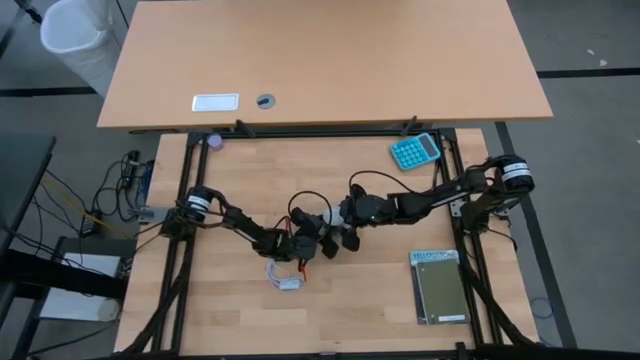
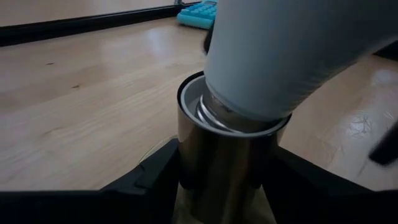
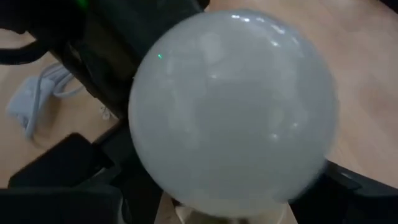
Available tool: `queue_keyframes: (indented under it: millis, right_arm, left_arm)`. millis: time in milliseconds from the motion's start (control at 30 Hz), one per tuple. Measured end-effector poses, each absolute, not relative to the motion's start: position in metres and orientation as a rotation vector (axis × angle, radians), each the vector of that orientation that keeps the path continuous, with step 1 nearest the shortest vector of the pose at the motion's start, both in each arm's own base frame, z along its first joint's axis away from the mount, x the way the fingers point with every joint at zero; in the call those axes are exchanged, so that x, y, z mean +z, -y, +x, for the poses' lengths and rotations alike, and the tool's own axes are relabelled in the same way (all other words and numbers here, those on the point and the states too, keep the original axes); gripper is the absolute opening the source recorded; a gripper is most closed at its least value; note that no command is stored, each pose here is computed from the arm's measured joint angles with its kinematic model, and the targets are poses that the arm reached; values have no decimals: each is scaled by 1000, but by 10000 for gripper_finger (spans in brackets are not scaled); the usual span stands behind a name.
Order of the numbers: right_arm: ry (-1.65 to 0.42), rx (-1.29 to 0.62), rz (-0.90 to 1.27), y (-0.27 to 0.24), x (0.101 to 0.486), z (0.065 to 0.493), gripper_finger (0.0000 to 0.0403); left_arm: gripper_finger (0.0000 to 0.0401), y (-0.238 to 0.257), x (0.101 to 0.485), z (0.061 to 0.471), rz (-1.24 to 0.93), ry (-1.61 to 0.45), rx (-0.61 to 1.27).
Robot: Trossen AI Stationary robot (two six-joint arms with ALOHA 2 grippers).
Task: Screw lightbulb
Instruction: Insert the lightbulb into the socket
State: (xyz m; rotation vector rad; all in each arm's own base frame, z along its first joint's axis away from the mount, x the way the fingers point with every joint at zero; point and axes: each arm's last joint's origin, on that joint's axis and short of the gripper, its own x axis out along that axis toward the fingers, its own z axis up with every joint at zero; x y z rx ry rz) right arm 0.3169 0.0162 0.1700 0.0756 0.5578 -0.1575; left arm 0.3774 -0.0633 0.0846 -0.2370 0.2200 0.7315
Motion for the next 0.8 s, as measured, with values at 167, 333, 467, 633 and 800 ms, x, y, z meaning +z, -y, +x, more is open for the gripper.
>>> queue_keyframes:
  millis: [167,333,467,633,800]
  right_arm:
    - [-566,-145,55,-17,172,315,286]
    - [-594,-122,-1,-19,170,314,286]
    - [-609,-103,-60,-19,173,311,286]
    - [-615,-77,-165,-16,183,305,286]
    - [-629,-68,-247,-7,184,304,287]
  left_arm:
    - [206,63,85,377,-237,-220,732]
    - [206,63,85,377,-237,-220,734]
    - [206,63,84,377,-242,-219,735]
    - [206,63,84,377,-246,-220,734]
    - [206,63,84,377,-249,-222,726]
